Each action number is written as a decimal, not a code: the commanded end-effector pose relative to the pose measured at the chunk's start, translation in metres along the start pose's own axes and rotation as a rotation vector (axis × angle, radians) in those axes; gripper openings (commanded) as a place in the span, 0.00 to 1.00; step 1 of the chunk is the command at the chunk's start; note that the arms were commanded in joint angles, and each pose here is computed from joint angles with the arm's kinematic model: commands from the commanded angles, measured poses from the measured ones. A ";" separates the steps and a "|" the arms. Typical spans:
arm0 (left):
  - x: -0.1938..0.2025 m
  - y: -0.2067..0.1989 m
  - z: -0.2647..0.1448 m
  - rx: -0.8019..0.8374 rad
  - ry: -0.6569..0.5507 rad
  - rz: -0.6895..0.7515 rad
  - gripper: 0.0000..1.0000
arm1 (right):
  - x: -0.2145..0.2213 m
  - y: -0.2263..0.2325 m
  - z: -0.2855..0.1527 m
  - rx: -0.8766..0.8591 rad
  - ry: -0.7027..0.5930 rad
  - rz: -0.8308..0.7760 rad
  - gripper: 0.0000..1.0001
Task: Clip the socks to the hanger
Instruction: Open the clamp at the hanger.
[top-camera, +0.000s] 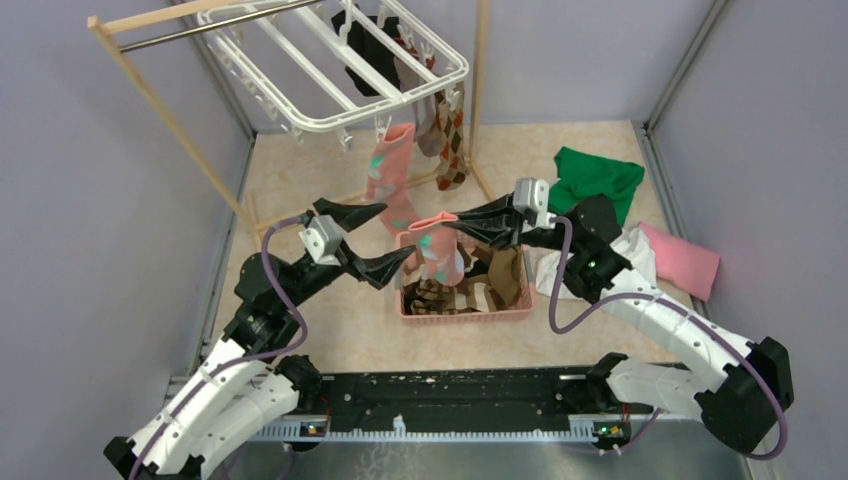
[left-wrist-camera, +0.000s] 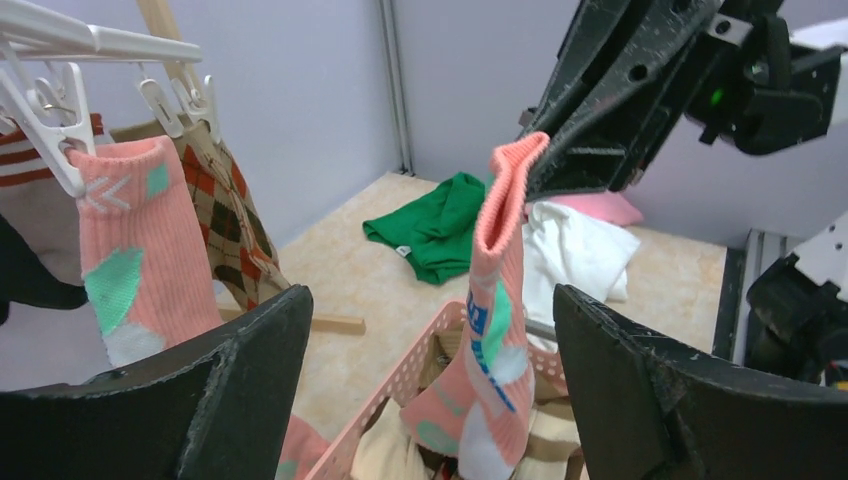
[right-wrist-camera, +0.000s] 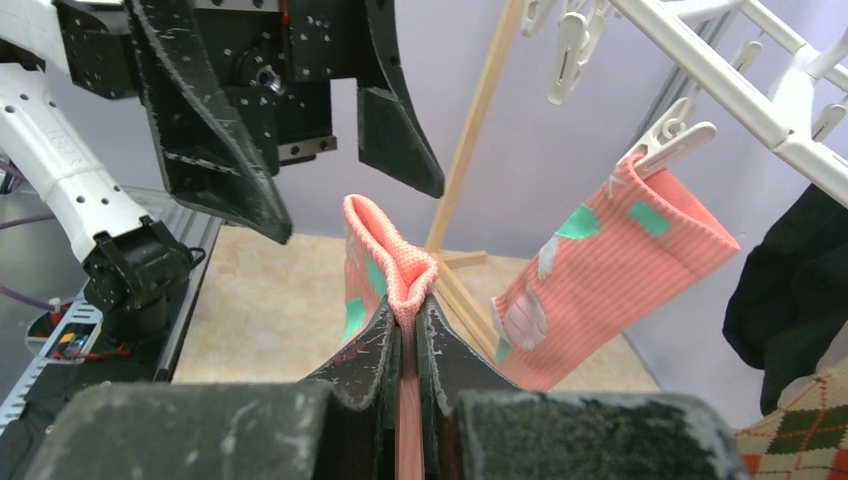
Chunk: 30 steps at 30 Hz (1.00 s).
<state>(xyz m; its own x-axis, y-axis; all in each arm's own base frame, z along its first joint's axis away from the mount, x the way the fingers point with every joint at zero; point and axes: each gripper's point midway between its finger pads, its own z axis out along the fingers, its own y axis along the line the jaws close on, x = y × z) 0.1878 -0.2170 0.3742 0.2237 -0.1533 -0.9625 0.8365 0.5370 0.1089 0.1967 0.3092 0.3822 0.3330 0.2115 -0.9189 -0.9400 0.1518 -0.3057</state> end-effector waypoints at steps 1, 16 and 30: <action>-0.029 0.005 0.012 -0.020 -0.170 -0.077 0.93 | -0.026 -0.004 0.005 0.061 -0.089 -0.078 0.00; -0.031 -0.017 0.024 0.137 -0.238 -0.095 0.46 | -0.026 -0.008 0.012 0.101 -0.100 -0.070 0.00; -0.027 -0.021 0.028 0.174 -0.192 -0.023 0.00 | -0.020 0.010 0.013 -0.004 -0.077 -0.061 0.11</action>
<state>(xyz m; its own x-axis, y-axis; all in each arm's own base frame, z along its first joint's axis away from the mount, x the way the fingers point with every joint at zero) 0.1857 -0.2490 0.3910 0.1963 -0.3509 -0.9156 0.9204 0.3879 0.0486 0.1980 0.3165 0.3927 0.3656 0.2508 -0.8963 -0.9222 0.2278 -0.3124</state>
